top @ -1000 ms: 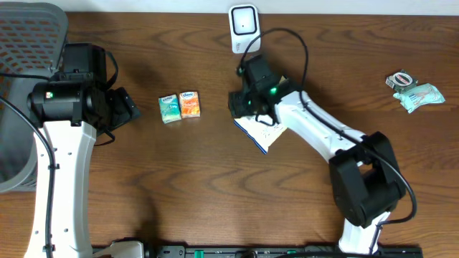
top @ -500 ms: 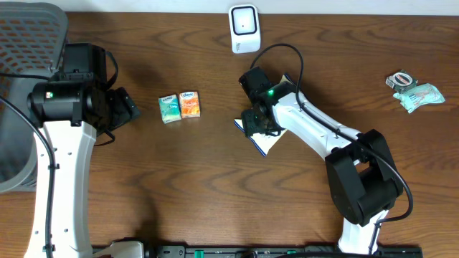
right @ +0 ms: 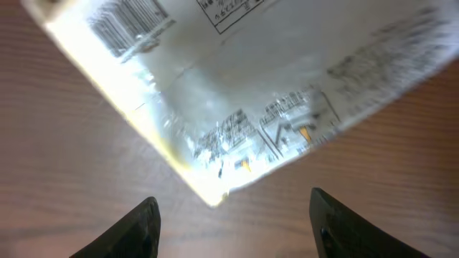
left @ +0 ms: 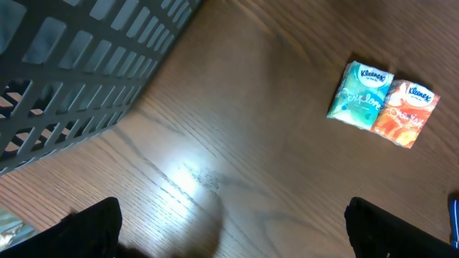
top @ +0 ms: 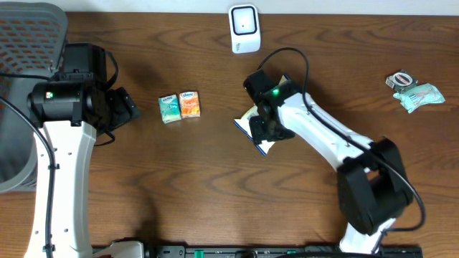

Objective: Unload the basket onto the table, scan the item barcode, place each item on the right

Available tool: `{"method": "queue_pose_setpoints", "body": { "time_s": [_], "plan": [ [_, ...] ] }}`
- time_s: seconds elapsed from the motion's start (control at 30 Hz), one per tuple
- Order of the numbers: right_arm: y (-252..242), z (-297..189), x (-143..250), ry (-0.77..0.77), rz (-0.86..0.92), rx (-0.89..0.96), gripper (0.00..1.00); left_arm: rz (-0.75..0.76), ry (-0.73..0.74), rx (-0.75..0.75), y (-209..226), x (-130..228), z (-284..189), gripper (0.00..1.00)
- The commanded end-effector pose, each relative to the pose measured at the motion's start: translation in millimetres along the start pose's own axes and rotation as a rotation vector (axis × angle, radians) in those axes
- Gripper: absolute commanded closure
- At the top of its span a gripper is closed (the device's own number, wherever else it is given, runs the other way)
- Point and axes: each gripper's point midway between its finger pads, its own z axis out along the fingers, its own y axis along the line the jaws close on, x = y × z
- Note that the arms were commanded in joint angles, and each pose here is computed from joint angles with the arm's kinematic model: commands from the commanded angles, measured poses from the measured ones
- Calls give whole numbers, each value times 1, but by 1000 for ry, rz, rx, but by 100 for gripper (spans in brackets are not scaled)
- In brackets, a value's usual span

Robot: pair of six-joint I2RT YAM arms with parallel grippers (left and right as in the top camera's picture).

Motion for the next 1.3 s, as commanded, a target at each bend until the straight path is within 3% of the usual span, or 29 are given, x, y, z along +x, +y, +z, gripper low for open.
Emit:
{"method": "queue_pose_setpoints", "body": {
  "time_s": [0.0, 0.13, 0.27, 0.37, 0.73, 1.27],
  "plan": [
    [-4, -32, -9, -89, 23, -9, 38, -12, -1, -12, 3, -1, 1, 2],
    [-14, -51, -17, -174, 31, 31, 34, -12, -1, -12, 3, -1, 1, 2],
    [-16, -56, -29, -230, 39, 42, 18, -12, -1, -12, 3, -1, 1, 2],
    [-13, -56, -38, -262, 42, 27, 14, -12, -1, -12, 3, -1, 1, 2],
    [8, -53, -70, -368, 45, -56, 25, -12, -1, -12, 3, -1, 1, 2],
    [4, -46, -56, -304, 37, -29, 19, -12, -1, -12, 3, -1, 1, 2]
  ]
}}
